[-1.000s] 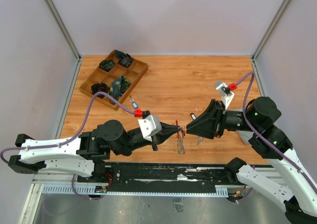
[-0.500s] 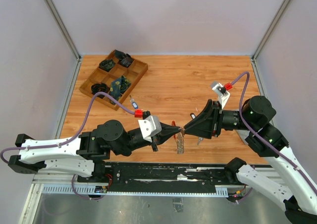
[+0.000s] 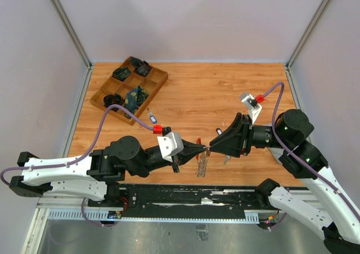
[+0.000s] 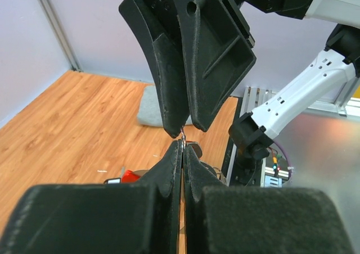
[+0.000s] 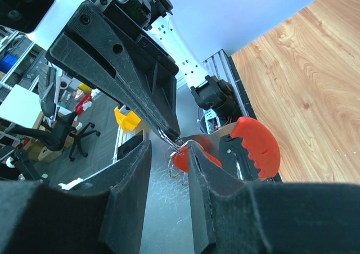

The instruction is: Put the keys on the keyring

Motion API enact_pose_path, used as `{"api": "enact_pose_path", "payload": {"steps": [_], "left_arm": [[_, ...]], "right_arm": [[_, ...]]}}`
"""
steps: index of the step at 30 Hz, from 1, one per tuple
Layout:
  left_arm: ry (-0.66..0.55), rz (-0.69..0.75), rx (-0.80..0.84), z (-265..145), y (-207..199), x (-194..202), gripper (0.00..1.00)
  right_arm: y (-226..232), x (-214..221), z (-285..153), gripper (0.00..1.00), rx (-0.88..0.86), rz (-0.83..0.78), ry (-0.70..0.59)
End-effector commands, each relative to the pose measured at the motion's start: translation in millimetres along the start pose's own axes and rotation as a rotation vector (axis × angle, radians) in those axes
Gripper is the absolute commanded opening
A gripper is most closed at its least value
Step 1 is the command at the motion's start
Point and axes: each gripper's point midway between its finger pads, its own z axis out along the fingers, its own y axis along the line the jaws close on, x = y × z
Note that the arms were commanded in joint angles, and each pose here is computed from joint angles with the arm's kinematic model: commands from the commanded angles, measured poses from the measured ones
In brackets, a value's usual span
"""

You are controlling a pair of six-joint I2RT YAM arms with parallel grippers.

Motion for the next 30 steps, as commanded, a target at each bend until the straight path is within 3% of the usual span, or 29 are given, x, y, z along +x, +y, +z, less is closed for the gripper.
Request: {"api": "enact_pose_path", "payload": {"steps": [1,18,30], "left_arm": [[-0.090,-0.024,0.000,1,1,-27,0.01],[-0.085,-0.017,-0.025,3,5,-26,0.00],[-0.090,-0.010,-0.058,0,12,-28,0.01]], "right_arm": [[4,-5,-1,0.31,-0.021,-0.034,-0.016],[9,-1,-3,0.01,-0.051,-0.036,-0.004],[-2,7,-6,0.01,0.011,-0.025,0.021]]}}
